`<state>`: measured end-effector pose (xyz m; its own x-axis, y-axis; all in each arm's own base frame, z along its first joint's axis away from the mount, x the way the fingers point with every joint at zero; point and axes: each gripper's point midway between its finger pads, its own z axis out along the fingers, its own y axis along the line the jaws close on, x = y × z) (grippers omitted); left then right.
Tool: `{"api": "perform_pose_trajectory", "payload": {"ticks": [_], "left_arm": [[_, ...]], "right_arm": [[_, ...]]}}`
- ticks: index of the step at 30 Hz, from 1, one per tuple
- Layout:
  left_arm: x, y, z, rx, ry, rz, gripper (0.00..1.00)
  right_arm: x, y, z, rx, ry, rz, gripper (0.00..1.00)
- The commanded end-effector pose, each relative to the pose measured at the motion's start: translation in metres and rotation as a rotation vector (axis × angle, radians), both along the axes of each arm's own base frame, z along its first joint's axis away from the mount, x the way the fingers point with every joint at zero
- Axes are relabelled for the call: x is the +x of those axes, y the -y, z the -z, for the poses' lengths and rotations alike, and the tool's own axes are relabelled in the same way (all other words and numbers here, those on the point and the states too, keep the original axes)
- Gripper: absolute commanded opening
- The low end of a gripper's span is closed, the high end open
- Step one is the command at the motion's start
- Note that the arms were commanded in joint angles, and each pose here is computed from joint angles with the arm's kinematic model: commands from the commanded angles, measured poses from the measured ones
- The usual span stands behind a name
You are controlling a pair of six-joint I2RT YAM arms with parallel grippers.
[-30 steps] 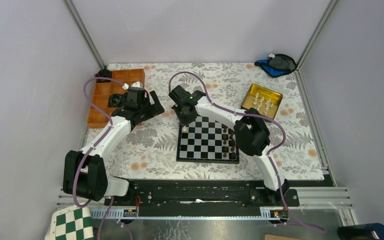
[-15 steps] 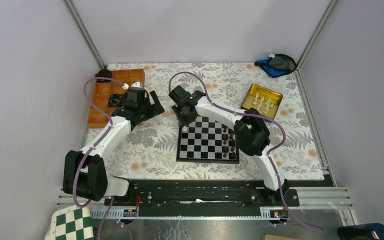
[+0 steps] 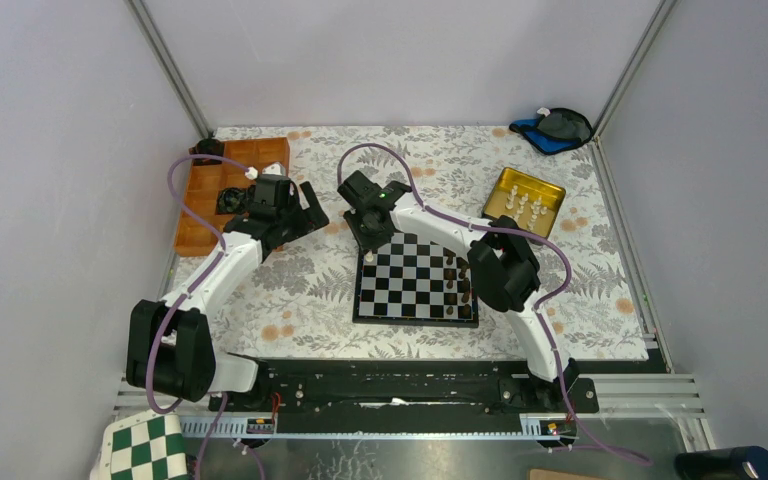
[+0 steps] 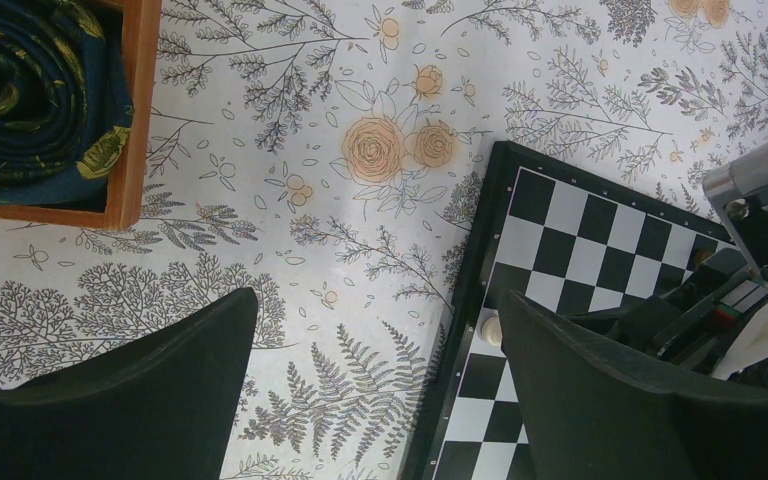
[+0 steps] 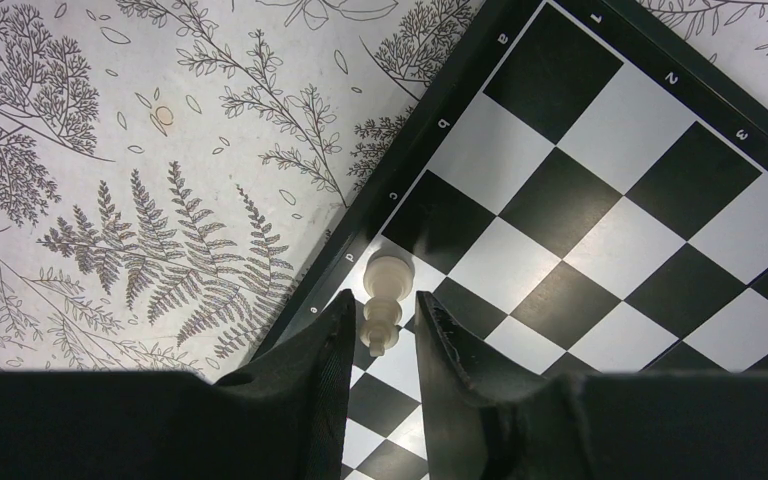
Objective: Set up the chess pieces on the board
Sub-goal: Place the chess piece on the chessboard.
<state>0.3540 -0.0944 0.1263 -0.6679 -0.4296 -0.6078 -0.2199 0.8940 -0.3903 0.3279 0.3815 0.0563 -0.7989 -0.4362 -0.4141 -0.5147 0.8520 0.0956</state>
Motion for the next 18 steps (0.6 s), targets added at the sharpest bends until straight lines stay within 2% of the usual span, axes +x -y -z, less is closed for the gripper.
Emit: {"api": "perform_pose_trajectory", "payload": {"ticks": [1,10,15,18], "left_arm": [[0.008,0.002,-0.013,-0.009,0.035,0.017,0.99],[0.013,-0.005,-0.028,-0.009,0.062,-0.004,0.99],[0.015,-0.011,-0.038,-0.023,0.085,-0.028,0.99],[0.016,-0.012,-0.046,-0.029,0.106,-0.037,0.99]], "right_arm": [[0.010,-0.001,-0.027,0.030,0.045,-0.005,0.36],[0.019,-0.002,-0.058,0.039,0.106,-0.007,0.42],[0.028,0.005,-0.086,0.058,0.164,0.024,0.50],[0.036,0.016,-0.107,0.105,0.200,0.078,0.59]]}}
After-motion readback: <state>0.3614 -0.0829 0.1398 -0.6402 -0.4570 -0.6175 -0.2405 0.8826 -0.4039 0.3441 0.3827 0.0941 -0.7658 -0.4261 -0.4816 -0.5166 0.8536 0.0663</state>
